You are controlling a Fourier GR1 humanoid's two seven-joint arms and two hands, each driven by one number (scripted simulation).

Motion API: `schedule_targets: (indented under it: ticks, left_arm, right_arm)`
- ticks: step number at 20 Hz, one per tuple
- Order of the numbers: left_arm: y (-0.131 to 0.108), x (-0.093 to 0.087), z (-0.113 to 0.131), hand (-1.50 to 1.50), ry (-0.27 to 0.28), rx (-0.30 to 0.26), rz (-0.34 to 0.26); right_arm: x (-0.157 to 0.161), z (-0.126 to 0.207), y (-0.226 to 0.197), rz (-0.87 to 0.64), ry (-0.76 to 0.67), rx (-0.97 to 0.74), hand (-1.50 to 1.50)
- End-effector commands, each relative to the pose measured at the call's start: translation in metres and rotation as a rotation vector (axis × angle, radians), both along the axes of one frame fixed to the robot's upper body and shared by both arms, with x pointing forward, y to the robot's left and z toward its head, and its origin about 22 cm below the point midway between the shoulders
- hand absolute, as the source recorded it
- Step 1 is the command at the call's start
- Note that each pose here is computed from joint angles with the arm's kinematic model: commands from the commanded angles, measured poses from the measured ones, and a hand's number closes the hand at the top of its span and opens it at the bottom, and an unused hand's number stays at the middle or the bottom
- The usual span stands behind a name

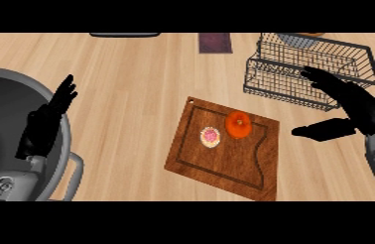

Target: Pick the squash from the cutting board and place it in the tiered basket

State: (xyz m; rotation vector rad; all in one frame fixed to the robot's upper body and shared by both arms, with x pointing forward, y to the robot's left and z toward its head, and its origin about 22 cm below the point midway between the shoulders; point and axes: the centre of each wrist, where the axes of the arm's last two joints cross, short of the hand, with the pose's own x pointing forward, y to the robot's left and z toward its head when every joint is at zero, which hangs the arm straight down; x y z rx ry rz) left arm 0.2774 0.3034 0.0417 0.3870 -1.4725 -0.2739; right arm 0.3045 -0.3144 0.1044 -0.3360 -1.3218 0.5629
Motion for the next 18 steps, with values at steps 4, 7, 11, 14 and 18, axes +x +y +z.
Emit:
schedule_targets:
  ticks: [4,7,11,14,18]
  left_arm:
    - [-0.005,0.005,-0.002,0.0,-0.08,0.012,0.028]
    - [-0.008,0.011,-0.007,0.0,-0.068,-0.003,0.02]
    - [-0.002,0.01,-0.007,0.0,-0.073,-0.006,0.016]
    - [-0.022,0.004,-0.002,0.0,-0.068,0.01,0.027]
    - [-0.02,0.012,-0.011,0.0,-0.06,0.019,0.012]
  right_arm:
    - [0.029,0.073,0.036,0.165,0.138,-0.257,-1.5]
    - [0.044,0.075,0.081,0.16,0.166,-0.254,-1.5]
    - [0.057,0.055,0.097,0.14,0.256,-0.283,-1.5]
    - [0.061,0.049,0.113,0.137,0.328,-0.306,-1.5]
    - [0.069,0.053,0.126,0.149,0.395,-0.334,-1.5]
